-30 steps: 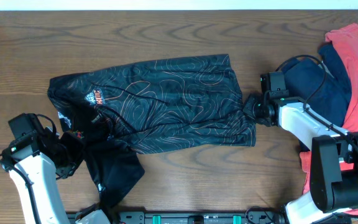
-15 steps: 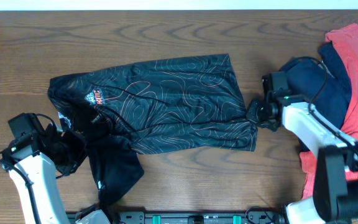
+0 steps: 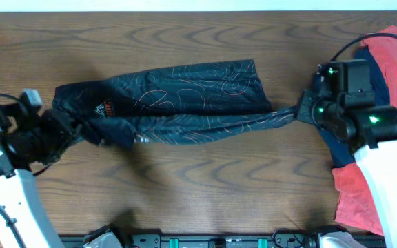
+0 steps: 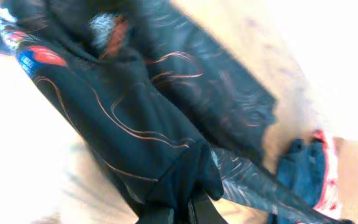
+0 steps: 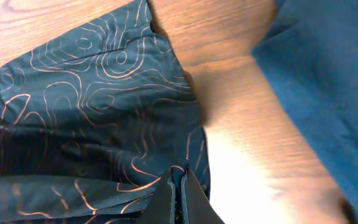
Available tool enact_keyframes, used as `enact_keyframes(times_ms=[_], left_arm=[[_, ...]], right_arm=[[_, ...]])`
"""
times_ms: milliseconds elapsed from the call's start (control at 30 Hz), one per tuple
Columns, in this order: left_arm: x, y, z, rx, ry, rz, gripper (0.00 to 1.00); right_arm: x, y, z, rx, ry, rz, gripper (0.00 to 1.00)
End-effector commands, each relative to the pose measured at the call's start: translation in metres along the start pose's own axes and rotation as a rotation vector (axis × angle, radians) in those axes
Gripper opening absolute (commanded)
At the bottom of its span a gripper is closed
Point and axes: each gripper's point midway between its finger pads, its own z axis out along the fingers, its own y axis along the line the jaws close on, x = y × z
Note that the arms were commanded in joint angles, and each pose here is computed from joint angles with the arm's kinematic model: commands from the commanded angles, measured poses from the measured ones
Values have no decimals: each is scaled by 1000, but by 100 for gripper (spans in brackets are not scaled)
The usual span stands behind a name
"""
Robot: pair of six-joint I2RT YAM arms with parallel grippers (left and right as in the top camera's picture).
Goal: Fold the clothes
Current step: 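Lift the shirt with both grippers, shake it out and lay it flat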
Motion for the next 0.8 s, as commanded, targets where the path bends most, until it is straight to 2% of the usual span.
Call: enact_keyframes(times_ms=[0,67,233,367,467,600,767], left_arm=[[-3,-44,-30,144,-34,100,6],[1,-61,-46,184,-37,158,6],[20,-79,-80,174,-56,305,6],[19,-83,-105,97,-159,367,6],[13,-79,-112,47,-213,363,6],[2,-75,-106,32,-211,345,6],[-29,-69,-76,40,-144,320,6]], right_arm=[[-18,-4,-40,19,-115,-50,1],[-19,-3,-59,12,-144,-56,1],[-27,-3,-107,10,-251,-67,1],[-44,-8,-151,45,-411,-67,1],[-52,-8,-166,56,-469,-102,1],[-58,-6,-151,74,-437,-160,1],[-69,1,-90,84,-282,-184,1]])
